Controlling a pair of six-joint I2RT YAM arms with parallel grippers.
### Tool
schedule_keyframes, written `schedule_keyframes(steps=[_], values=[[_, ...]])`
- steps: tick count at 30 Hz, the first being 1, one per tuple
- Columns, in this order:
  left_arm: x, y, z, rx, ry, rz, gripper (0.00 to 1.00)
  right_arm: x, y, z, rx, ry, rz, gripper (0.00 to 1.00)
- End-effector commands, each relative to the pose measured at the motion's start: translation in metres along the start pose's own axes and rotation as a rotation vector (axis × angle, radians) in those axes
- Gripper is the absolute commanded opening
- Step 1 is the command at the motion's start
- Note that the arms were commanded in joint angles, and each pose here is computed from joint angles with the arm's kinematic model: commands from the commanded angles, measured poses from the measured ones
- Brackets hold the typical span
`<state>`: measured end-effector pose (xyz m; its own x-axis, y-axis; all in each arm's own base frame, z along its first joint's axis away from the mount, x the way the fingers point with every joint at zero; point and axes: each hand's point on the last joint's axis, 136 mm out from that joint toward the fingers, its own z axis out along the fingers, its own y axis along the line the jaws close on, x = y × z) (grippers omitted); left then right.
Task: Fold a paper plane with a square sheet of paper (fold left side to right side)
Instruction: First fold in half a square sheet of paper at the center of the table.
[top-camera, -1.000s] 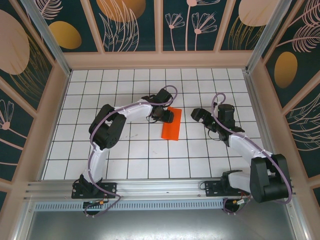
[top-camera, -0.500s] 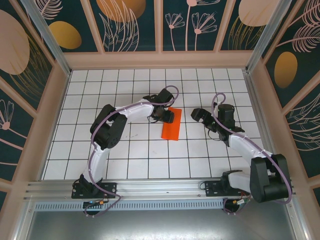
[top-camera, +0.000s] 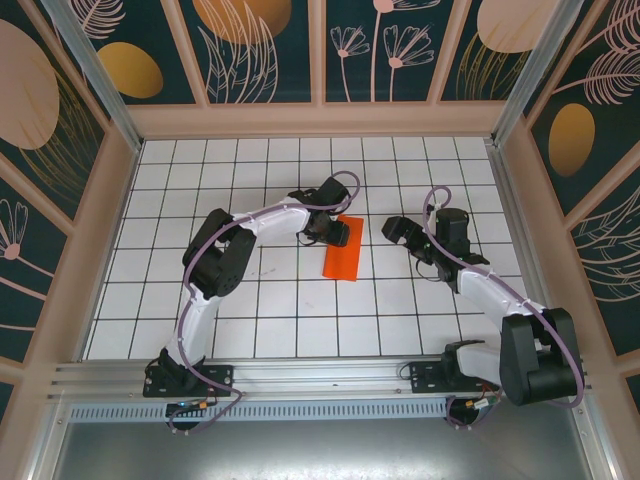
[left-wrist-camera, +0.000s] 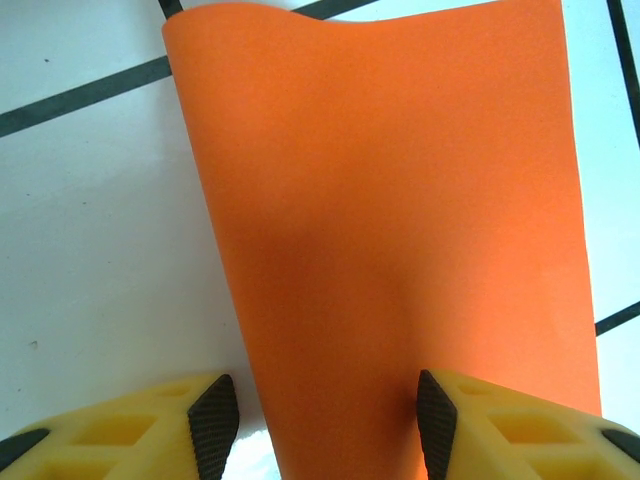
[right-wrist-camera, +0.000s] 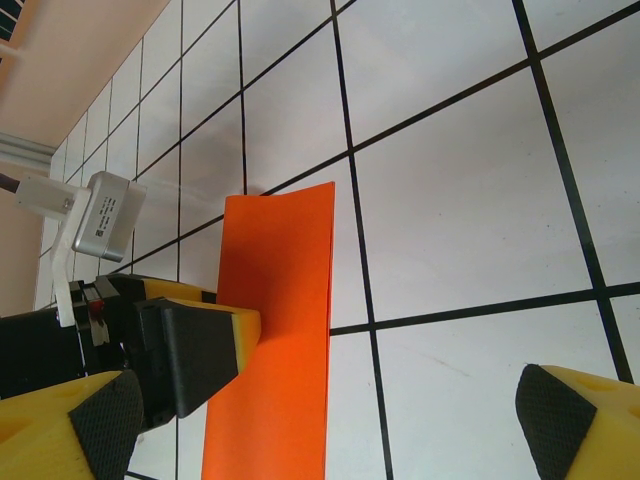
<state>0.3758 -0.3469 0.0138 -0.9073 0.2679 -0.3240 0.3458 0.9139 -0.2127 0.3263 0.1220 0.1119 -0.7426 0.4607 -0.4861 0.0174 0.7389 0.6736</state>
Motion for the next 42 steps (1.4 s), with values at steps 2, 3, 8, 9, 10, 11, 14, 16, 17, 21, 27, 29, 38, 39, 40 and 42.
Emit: schedule_keyframes(steps=[2,3,8,9,10,11,14,16,17,21,27,29,38,39,40,42], values=[[0.0284,-0.007,0.0491,0.031,0.075,0.045,0.55,0.0011,-0.0002,-0.0027,-0.006,0.002,-0.005,0.99],[0.0291,-0.0064,0.05,0.03,0.077,0.044,0.56,0.0011,-0.0002,-0.0029,-0.007,0.003,-0.005,0.99],[0.0286,-0.007,0.0499,0.03,0.075,0.048,0.56,0.0024,-0.0003,-0.0027,-0.009,0.006,-0.002,0.99],[0.0287,-0.0069,0.0498,0.029,0.075,0.048,0.56,0.0022,-0.0004,-0.0027,-0.009,0.005,-0.002,0.99],[0.0289,-0.0071,0.0499,0.028,0.075,0.048,0.56,0.0025,-0.0008,-0.0026,-0.008,0.007,0.0,0.99],[0.029,-0.0071,0.0499,0.029,0.076,0.048,0.56,0.0029,-0.0007,-0.0024,-0.009,0.009,0.0,0.99],[0.0285,-0.0074,0.0499,0.031,0.074,0.048,0.56,0.0032,-0.0005,-0.0024,-0.011,0.009,0.001,0.99],[0.0287,-0.0073,0.0499,0.03,0.075,0.048,0.56,0.0042,-0.0011,-0.0019,-0.011,0.013,0.004,0.99],[0.0293,-0.0071,0.0501,0.03,0.076,0.048,0.56,0.0046,-0.0006,-0.002,-0.013,0.014,0.004,0.99],[0.0291,-0.0079,0.05,0.035,0.076,0.044,0.56,0.0044,-0.0005,-0.0014,-0.015,0.014,0.007,0.99],[0.0295,-0.011,0.0499,0.051,0.079,0.029,0.56,0.0045,-0.0011,-0.0013,-0.013,0.012,0.01,0.99],[0.0299,-0.0107,0.0505,0.052,0.079,0.026,0.56,0.0043,-0.001,-0.0013,-0.015,0.01,0.01,0.99],[0.0301,-0.0119,0.052,0.057,0.081,0.019,0.56,0.006,-0.0017,-0.001,-0.015,0.014,0.012,0.99],[0.0304,-0.0116,0.052,0.056,0.082,0.019,0.56,0.0067,-0.0019,-0.0009,-0.015,0.016,0.013,0.99],[0.0301,-0.011,0.052,0.055,0.081,0.018,0.56,0.0071,-0.0022,-0.0007,-0.014,0.017,0.013,0.99],[0.0291,-0.0108,0.0512,0.05,0.076,0.018,0.56,0.0074,-0.0028,-0.0007,-0.013,0.017,0.014,0.99]])
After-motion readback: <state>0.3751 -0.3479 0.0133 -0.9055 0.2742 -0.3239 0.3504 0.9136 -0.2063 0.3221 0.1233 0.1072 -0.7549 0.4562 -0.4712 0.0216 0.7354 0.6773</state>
